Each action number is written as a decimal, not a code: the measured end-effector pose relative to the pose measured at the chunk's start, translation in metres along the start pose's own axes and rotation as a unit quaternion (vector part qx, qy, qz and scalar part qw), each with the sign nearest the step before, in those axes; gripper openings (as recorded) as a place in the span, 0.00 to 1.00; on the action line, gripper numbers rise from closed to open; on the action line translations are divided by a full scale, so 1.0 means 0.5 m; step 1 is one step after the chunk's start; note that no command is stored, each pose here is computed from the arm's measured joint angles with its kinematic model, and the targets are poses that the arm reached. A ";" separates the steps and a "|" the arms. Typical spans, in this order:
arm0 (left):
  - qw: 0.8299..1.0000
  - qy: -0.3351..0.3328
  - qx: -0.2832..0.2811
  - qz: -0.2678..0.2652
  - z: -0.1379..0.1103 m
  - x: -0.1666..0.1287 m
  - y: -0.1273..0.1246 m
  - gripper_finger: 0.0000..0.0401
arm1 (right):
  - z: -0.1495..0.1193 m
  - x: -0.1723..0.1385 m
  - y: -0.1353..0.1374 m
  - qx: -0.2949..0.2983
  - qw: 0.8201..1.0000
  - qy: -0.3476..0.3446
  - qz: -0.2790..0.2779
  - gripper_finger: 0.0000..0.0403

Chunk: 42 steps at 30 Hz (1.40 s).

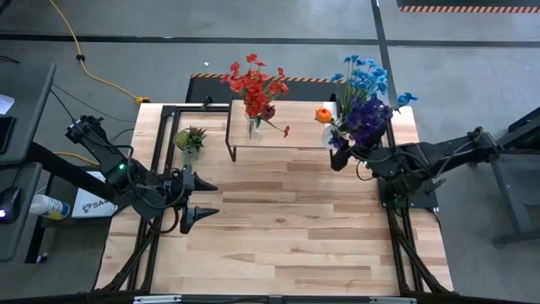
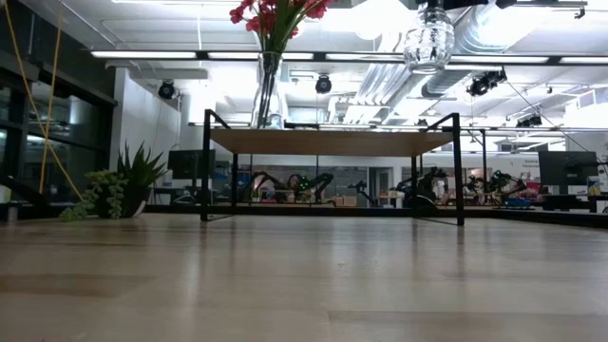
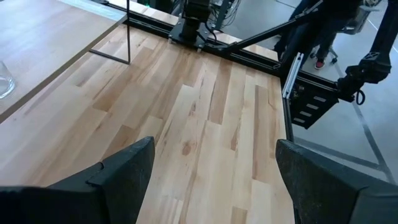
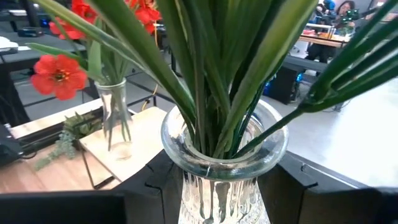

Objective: Pick and place flowers into a vace then onto a shelf
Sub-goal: Put the transparent vase with flowers on the shelf

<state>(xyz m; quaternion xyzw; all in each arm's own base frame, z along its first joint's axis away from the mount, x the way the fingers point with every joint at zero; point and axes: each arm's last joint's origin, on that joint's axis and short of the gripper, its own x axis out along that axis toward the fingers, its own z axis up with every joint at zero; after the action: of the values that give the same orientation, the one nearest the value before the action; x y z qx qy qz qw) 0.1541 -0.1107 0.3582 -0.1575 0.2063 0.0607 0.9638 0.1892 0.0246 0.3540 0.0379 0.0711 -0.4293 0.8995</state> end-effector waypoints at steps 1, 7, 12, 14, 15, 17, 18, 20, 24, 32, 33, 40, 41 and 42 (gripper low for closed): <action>1.000 0.000 0.001 0.000 0.000 0.000 0.000 0.92 | 0.000 0.002 -0.001 0.000 1.000 0.000 -0.002 0.39; 1.000 -0.002 0.004 0.010 -0.001 0.000 0.002 0.92 | -0.002 0.018 0.000 0.000 1.000 0.000 -0.026 0.39; 1.000 -0.004 0.006 0.015 -0.001 0.000 0.003 0.92 | -0.014 0.041 0.016 -0.012 0.999 0.007 -0.039 0.39; 1.000 -0.004 0.006 0.016 -0.002 0.000 0.003 0.92 | -0.018 0.050 0.024 -0.014 0.999 0.009 -0.044 0.39; 1.000 -0.004 0.006 0.015 -0.001 0.000 0.003 0.92 | -0.020 0.055 0.028 -0.014 0.999 0.009 -0.046 0.39; 1.000 -0.004 0.006 0.016 -0.002 0.000 0.003 0.92 | -0.024 0.065 0.035 -0.015 0.999 0.009 -0.051 0.39; 1.000 -0.004 0.006 0.015 -0.001 0.000 0.003 0.92 | -0.025 0.070 0.038 -0.020 0.998 0.009 -0.054 0.39; 1.000 -0.003 0.007 0.016 -0.002 0.000 0.004 0.92 | -0.029 0.081 0.043 -0.024 0.998 0.009 -0.061 0.39; 1.000 0.000 0.010 0.019 -0.003 0.000 0.005 0.92 | -0.034 0.103 0.047 -0.019 0.998 0.017 -0.061 0.39; 1.000 0.008 0.016 0.020 -0.006 0.000 0.007 0.92 | -0.032 0.140 0.026 -0.004 0.996 0.021 -0.092 0.39; 1.000 0.009 0.016 0.019 -0.006 0.000 0.007 0.92 | -0.030 0.145 0.022 0.001 0.996 0.021 -0.091 0.39; 0.999 0.022 0.021 0.016 -0.010 0.000 0.008 0.92 | -0.025 0.181 -0.009 0.018 0.995 0.038 -0.085 0.39; 0.999 0.022 0.021 0.016 -0.010 0.000 0.008 0.92 | -0.024 0.185 -0.013 0.020 0.995 0.039 -0.088 0.39; 0.999 0.022 0.021 0.016 -0.010 0.000 0.008 0.92 | -0.024 0.190 -0.018 0.022 0.995 0.041 -0.088 0.39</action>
<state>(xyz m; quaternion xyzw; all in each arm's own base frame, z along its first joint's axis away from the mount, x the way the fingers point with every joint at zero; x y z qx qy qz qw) 0.1514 -0.1084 0.3528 -0.1349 0.2312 0.0684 0.9611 0.2401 -0.0521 0.3271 0.0684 0.1017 -0.5061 0.8537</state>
